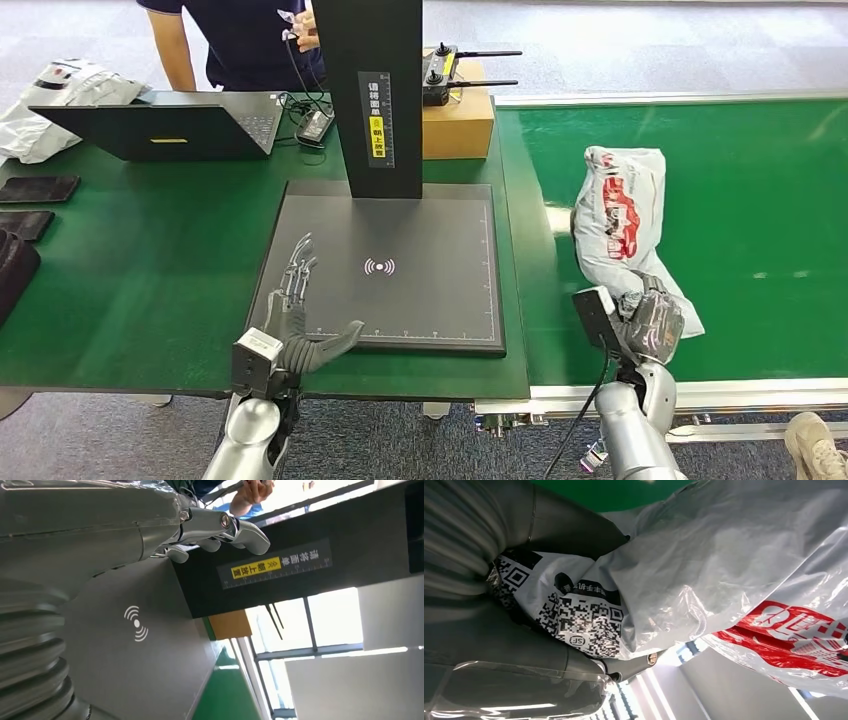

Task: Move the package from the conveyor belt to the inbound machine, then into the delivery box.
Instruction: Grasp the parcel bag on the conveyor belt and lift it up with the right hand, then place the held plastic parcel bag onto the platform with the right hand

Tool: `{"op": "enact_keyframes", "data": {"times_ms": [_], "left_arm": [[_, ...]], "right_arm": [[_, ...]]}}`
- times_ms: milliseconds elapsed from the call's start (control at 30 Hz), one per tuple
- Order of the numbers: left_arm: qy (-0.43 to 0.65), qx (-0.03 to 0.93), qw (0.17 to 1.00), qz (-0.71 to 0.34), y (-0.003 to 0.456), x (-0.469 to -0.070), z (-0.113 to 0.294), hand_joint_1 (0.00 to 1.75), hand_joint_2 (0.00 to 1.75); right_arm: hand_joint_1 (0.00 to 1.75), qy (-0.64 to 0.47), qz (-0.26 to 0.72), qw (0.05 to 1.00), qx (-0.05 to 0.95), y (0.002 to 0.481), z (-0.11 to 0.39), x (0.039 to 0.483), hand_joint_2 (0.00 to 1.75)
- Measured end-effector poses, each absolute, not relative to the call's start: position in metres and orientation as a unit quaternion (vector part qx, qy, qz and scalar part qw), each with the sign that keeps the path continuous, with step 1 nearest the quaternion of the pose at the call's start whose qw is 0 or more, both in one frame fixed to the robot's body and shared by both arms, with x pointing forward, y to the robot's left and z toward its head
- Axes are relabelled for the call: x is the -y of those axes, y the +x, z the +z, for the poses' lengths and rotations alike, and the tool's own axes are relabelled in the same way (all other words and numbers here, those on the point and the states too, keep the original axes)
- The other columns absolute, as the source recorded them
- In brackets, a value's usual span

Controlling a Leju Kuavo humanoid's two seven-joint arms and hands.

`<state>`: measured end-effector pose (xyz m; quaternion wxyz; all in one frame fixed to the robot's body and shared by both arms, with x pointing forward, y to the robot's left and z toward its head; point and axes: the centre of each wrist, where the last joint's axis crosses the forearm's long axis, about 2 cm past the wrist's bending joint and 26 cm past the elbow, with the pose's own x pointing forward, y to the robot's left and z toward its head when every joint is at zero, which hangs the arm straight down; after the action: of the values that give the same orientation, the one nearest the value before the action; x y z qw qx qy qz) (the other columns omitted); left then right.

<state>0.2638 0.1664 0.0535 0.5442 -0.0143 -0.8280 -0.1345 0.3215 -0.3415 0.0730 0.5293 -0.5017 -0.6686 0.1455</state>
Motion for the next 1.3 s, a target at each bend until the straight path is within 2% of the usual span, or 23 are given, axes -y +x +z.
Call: {"op": "enact_keyframes", "data": {"times_ms": [367, 633, 1033, 1167, 1300], "left_arm": [[0.008, 0.827, 0.55, -0.119, 0.255, -0.174, 0.049, 0.0, 1.75], [0.01, 0.828, 0.549, -0.113, 0.253, -0.175, 0.049, 0.0, 1.75], [0.003, 0.83, 0.545, -0.122, 0.253, -0.173, 0.05, 0.0, 1.75], [0.002, 0.83, 0.544, -0.124, 0.254, -0.173, 0.051, 0.0, 1.75], [0.002, 0.833, 0.541, -0.119, 0.257, -0.173, 0.053, 0.0, 1.75]], "right_arm": [[1.75, -0.457, 0.203, 0.43, 0.752, 0.338, 0.117, 0.274, 1.75], [1.7, -0.422, 0.252, 0.388, 0.78, 0.345, 0.131, 0.238, 1.75], [1.71, -0.374, 0.333, 0.332, 0.799, 0.348, 0.127, 0.192, 1.75], [1.55, -0.352, 0.346, 0.317, 0.81, 0.35, 0.124, 0.181, 1.75], [1.56, -0.326, 0.368, 0.299, 0.818, 0.351, 0.12, 0.17, 1.75]]}}
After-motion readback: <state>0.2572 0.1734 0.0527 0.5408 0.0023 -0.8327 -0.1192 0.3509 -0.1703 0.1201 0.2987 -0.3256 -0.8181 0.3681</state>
